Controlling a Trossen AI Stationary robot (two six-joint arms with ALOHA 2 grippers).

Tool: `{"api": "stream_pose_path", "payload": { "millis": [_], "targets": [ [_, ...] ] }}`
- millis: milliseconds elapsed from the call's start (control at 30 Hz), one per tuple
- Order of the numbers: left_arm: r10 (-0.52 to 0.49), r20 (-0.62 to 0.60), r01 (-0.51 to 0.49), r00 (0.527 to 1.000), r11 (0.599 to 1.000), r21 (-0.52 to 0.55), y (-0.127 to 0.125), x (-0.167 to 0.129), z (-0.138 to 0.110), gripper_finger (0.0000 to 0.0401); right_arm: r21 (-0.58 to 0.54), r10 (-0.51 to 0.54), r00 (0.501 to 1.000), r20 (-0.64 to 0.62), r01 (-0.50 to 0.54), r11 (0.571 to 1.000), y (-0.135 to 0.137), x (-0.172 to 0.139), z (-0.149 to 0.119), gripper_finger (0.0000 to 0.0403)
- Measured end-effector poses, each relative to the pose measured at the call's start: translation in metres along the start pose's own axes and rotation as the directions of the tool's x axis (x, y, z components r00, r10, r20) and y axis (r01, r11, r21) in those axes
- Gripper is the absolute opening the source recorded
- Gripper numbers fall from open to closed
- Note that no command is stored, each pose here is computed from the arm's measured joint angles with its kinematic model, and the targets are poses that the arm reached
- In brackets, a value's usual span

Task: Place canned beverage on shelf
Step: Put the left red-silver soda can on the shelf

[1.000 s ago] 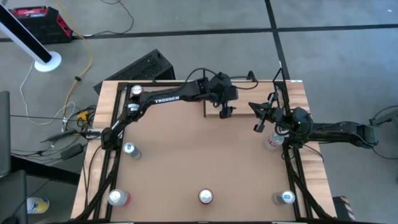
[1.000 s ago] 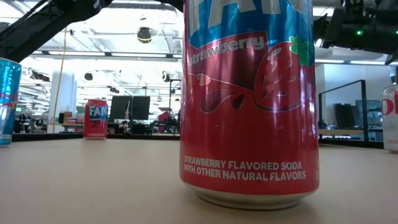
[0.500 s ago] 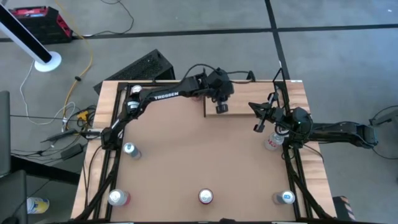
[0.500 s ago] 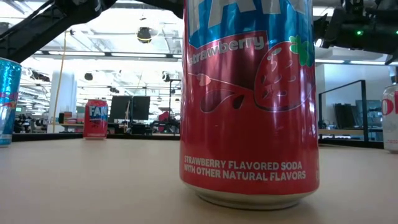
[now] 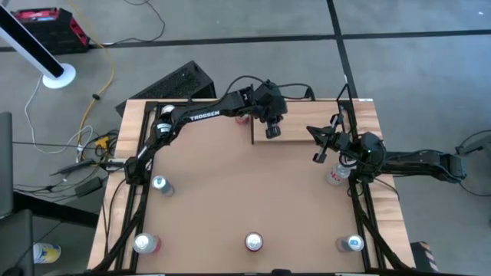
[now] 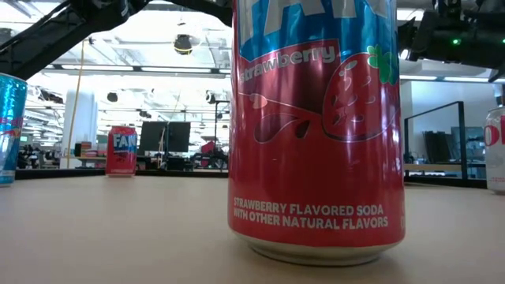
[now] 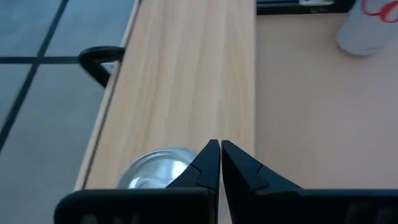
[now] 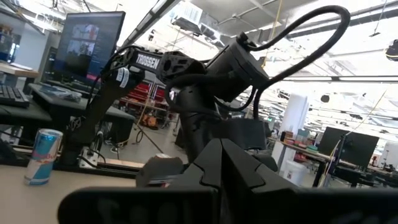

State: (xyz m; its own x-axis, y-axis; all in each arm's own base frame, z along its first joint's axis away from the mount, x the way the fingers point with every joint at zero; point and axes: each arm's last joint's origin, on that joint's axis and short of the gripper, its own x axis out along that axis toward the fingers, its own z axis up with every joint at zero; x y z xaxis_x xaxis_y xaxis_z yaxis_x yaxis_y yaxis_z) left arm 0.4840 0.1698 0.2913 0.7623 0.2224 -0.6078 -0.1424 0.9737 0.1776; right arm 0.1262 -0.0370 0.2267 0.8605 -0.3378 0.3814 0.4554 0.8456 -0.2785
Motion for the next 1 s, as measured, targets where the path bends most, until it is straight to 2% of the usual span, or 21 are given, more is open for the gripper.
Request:
{"api": "stream_pose_path", "payload": {
  "millis": [233, 367, 1000],
  "targets": [
    [-0.017, -0.031, 0.018, 0.999, 1.0, 0.02, -0.011, 0.0, -0.001, 0.0002, 0.0, 0.0, 1.0, 0.0, 0.0, 1.0, 0.0, 0.0, 0.0, 0.0029],
    [0.038, -0.08, -0.036, 0.996, 0.999, 0.026, -0.008, 0.0, -0.005, 0.0002, 0.0, 0.0, 1.0, 0.0, 0.0, 1.0, 0.0, 0.0, 0.0, 0.0029],
    [0.18, -0.105, -0.181, 0.978, 0.984, 0.008, 0.013, -0.001, -0.009, 0.0002, 0.0, -0.001, 1.0, 0.0, 0.001, 1.0, 0.0, 0.0, 0.0, 0.0029]
  ]
}}
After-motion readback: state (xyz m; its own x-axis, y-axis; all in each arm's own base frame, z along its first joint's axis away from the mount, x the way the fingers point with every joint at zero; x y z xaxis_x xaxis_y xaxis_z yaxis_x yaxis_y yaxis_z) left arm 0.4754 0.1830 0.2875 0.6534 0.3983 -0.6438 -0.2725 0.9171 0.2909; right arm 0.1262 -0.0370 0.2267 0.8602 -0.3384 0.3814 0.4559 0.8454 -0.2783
